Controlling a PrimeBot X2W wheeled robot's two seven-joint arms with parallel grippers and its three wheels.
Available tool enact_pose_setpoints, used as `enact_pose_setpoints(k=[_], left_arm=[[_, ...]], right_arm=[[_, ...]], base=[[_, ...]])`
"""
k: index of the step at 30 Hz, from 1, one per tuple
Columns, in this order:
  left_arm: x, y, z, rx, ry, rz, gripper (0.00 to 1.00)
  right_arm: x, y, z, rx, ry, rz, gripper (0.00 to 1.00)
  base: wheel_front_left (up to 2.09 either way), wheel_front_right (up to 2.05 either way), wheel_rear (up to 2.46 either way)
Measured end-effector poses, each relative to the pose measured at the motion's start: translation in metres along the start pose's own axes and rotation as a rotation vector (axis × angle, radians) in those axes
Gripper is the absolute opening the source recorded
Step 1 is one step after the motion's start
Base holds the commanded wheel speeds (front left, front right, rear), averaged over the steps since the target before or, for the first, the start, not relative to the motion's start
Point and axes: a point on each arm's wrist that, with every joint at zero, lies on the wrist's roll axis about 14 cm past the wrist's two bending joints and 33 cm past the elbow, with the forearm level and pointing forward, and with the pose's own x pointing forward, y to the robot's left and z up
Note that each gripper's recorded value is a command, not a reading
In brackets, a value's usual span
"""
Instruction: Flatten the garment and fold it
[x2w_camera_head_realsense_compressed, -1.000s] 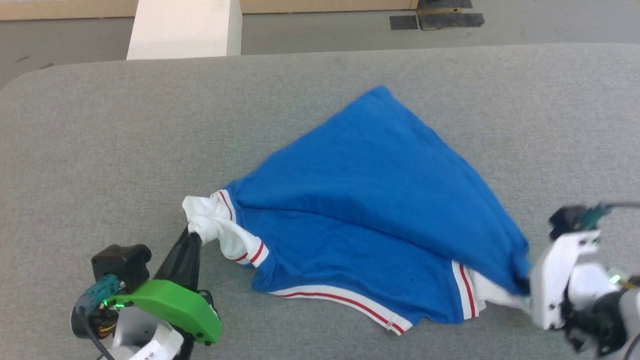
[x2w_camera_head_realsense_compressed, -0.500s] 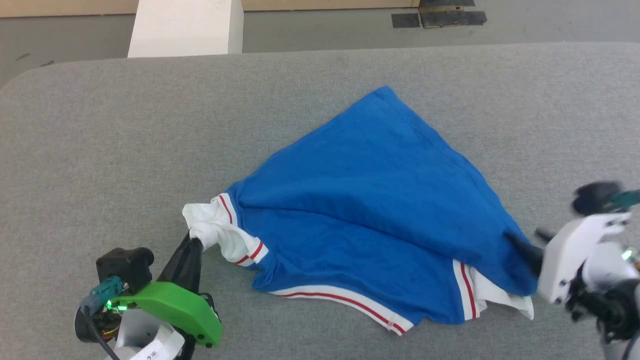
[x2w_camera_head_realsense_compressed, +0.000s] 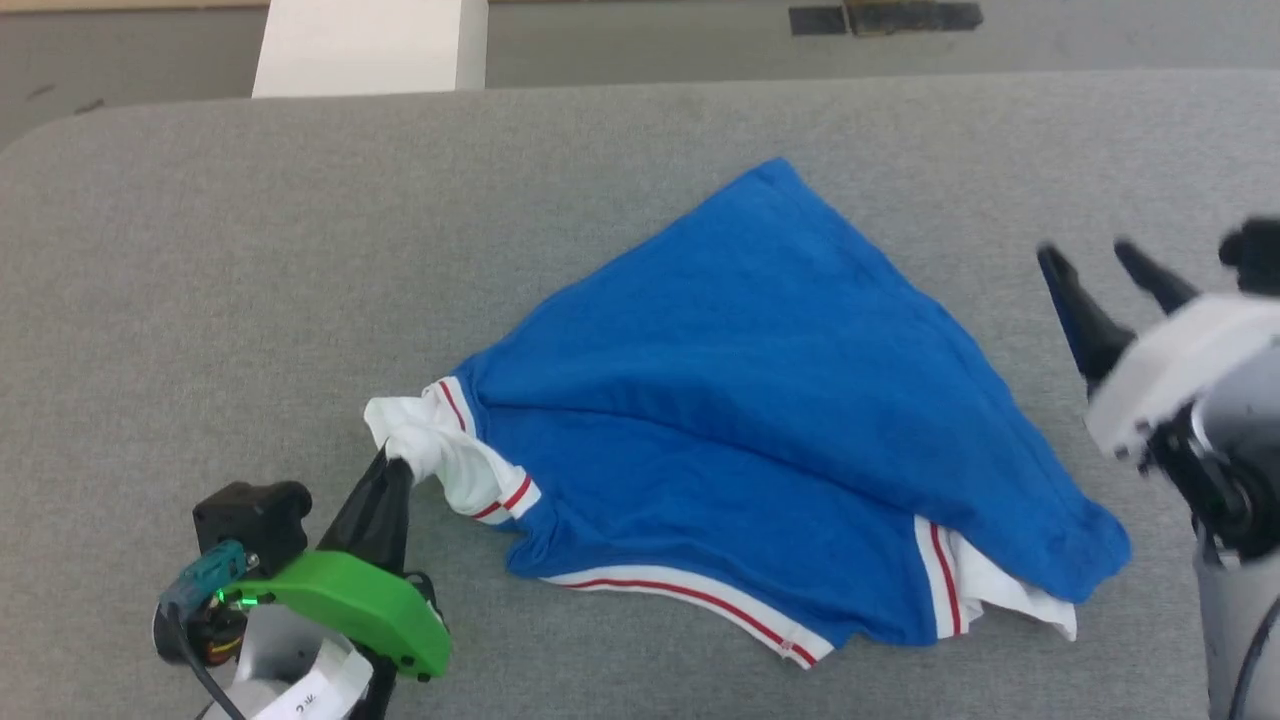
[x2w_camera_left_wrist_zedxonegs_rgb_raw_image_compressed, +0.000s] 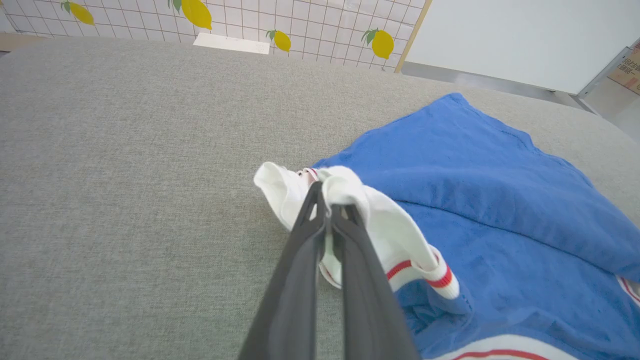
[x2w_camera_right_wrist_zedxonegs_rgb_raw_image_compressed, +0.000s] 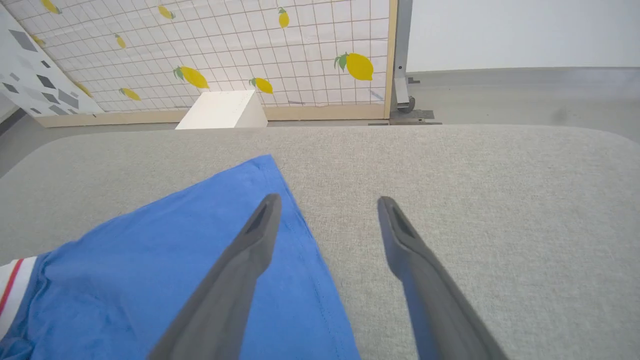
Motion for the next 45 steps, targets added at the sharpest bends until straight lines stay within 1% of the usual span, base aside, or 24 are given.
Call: enact_pose_setpoints(k=[3, 6, 12, 16, 19, 22, 28, 35, 36, 37, 38, 41, 45], left_arm=[[0.004, 0.001, 0.001, -0.002, -0.003, -0.002, 0.00], [0.008, 0.003, -0.001, -0.004, 0.001, -0.002, 0.00], [0.019, 0.008, -0.007, -0.023, 0.006, 0.004, 0.00], [0.025, 0.015, -0.012, -0.029, 0.009, 0.021, 0.00], [0.027, 0.022, -0.017, -0.033, 0.016, 0.041, 0.00], [0.029, 0.028, -0.023, -0.036, 0.028, 0.058, 0.00], [0.031, 0.041, -0.034, -0.037, 0.049, 0.096, 0.00], [0.031, 0.049, -0.039, -0.028, 0.065, 0.121, 0.00], [0.031, 0.049, -0.039, -0.028, 0.065, 0.122, 0.00], [0.031, 0.049, -0.039, -0.028, 0.064, 0.121, 0.00], [0.031, 0.048, -0.038, -0.028, 0.063, 0.119, 0.00], [0.031, 0.047, -0.036, -0.026, 0.054, 0.113, 0.00], [0.030, 0.045, -0.029, -0.018, 0.037, 0.107, 0.00]], right_arm=[[0.024, 0.014, 0.013, -0.033, -0.022, 0.036, 1.00], [0.052, 0.031, 0.021, -0.077, -0.014, 0.074, 1.00], [0.111, 0.061, 0.024, -0.212, 0.100, 0.130, 1.00], [0.143, 0.070, -0.002, -0.302, 0.283, 0.136, 1.00], [0.158, 0.074, -0.032, -0.354, 0.438, 0.138, 1.00], [0.168, 0.081, -0.057, -0.396, 0.553, 0.152, 1.00], [0.182, 0.092, -0.098, -0.473, 0.706, 0.179, 1.00], [0.193, 0.103, -0.105, -0.527, 0.763, 0.205, 1.00], [0.192, 0.103, -0.104, -0.527, 0.774, 0.205, 0.35], [0.192, 0.103, -0.103, -0.528, 0.777, 0.206, 0.27], [0.191, 0.102, -0.102, -0.525, 0.780, 0.206, 0.00], [0.186, 0.104, -0.099, -0.513, 0.784, 0.213, 0.00], [0.182, 0.097, -0.087, -0.465, 0.729, 0.203, 0.00]], base=[[0.00, 0.00, 0.00], [0.00, 0.00, 0.00], [0.00, 0.00, 0.00], [0.00, 0.00, 0.00], [0.00, 0.00, 0.00], [0.00, 0.00, 0.00], [0.00, 0.00, 0.00], [0.00, 0.00, 0.00], [0.00, 0.00, 0.00], [0.00, 0.00, 0.00], [0.00, 0.00, 0.00], [0.00, 0.00, 0.00], [0.00, 0.00, 0.00]])
